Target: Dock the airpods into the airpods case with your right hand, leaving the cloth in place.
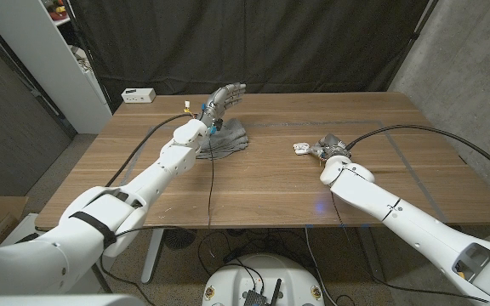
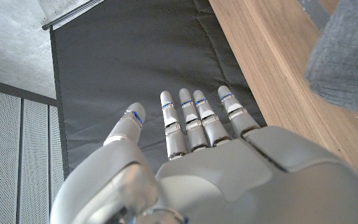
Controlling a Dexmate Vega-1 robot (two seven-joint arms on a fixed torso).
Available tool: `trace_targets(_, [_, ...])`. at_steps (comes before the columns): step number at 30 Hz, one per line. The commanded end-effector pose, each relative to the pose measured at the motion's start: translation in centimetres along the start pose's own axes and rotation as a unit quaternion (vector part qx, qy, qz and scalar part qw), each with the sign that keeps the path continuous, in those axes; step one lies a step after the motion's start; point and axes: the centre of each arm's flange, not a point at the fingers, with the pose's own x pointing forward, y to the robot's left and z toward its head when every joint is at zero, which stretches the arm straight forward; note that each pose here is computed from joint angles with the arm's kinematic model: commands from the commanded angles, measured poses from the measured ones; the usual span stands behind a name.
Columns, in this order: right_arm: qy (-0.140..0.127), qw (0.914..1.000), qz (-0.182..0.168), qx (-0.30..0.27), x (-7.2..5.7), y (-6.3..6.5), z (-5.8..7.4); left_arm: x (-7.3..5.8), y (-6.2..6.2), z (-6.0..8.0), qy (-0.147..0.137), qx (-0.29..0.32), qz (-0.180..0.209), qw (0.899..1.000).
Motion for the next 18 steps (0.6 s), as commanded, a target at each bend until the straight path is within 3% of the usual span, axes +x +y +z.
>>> trace_targets(1, [-0.005,1.0,0.003,0.005,0.1,-0.5,0.1,0.2,0.2,-0.1,0.0,-0.002,-0.002,1.0])
trace_targets(18, [0.003,0.9999,0.013,0.009,-1.1,-1.3,0.7,0.7,0.4,-0.7,0.005,-0.006,-0.004,1.0])
